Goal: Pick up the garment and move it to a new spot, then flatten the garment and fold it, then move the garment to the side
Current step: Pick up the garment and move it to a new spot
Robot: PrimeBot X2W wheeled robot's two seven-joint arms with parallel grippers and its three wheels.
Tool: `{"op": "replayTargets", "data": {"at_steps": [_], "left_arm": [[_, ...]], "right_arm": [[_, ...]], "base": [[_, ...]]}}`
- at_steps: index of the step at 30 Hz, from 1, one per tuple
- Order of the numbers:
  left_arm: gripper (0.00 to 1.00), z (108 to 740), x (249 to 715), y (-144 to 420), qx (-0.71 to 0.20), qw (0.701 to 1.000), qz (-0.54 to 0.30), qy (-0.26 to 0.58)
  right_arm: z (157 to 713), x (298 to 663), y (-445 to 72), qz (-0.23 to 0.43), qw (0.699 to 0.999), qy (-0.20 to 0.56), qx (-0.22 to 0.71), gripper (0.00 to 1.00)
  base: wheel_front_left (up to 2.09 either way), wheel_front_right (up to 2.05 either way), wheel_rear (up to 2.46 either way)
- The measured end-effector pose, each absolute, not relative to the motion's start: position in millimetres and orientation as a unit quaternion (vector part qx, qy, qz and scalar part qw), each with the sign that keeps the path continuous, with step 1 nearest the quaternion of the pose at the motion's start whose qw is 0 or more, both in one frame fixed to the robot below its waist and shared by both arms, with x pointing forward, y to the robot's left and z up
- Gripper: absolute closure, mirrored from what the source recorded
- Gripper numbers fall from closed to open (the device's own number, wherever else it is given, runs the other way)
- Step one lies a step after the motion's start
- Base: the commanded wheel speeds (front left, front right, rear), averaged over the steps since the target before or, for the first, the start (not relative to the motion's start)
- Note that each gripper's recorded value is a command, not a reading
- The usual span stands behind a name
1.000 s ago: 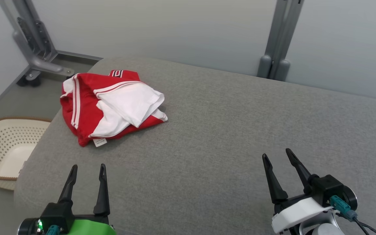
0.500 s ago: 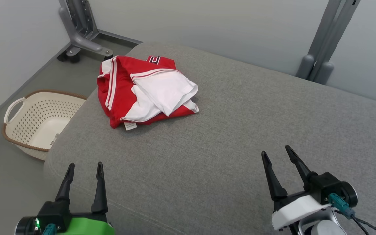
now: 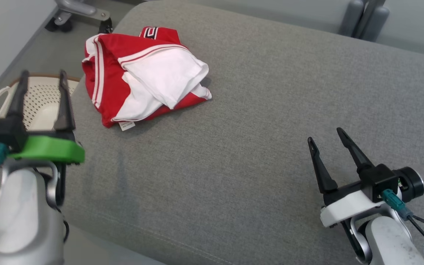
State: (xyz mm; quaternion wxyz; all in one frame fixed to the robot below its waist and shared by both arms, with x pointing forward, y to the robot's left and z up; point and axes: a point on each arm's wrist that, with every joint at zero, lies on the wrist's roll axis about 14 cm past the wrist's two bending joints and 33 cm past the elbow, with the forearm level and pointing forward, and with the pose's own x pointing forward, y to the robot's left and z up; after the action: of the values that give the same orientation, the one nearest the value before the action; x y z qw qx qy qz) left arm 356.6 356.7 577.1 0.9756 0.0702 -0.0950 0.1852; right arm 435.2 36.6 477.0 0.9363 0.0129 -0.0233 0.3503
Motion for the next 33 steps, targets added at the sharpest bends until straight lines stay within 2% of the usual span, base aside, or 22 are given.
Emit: {"op": "replayTargets", "data": {"at_steps": [4, 9, 15, 20, 25, 27, 33], "left_arm": [[0.0, 576.2, 400.4, 373.8, 0.08, 0.977, 0.183, -0.072], [0.0, 522.2, 449.3, 380.4, 0.049, 0.982, 0.175, 0.056], [0.0, 470.1, 485.7, 381.1, 0.014, 0.974, 0.172, 0.149], [0.0, 413.2, 499.4, 363.0, -0.018, 0.96, 0.154, 0.235], [0.0, 360.9, 489.1, 357.4, -0.027, 0.937, 0.151, 0.313], [1.0, 357.4, 492.7, 357.1, -0.019, 0.941, 0.147, 0.305], [1.0, 371.9, 503.9, 353.7, -0.019, 0.96, 0.145, 0.239]], "right_arm": [[464.0, 453.0, 20.6, 0.331, 0.943, -0.017, 0.008, 0.0], [441.5, 472.8, -8.4, 0.298, 0.954, -0.002, -0.004, 0.0], [412.7, 492.1, -44.0, 0.252, 0.967, 0.02, -0.014, 0.0], [387.3, 497.2, -60.3, 0.232, 0.971, 0.042, -0.021, 0.0], [376.7, 504.1, -74.4, 0.208, 0.977, 0.047, -0.021, 0.0], [376.1, 506.2, -81.3, 0.196, 0.979, 0.047, -0.022, 0.0], [378.9, 502.4, -93.2, 0.174, 0.983, 0.052, -0.024, 0.0]], "base": [[0.0, 0.0, 0.0], [0.0, 0.0, 0.0], [0.0, 0.0, 0.0], [0.0, 0.0, 0.0], [0.0, 0.0, 0.0], [0.0, 0.0, 0.0], [0.0, 0.0, 0.0]]}}
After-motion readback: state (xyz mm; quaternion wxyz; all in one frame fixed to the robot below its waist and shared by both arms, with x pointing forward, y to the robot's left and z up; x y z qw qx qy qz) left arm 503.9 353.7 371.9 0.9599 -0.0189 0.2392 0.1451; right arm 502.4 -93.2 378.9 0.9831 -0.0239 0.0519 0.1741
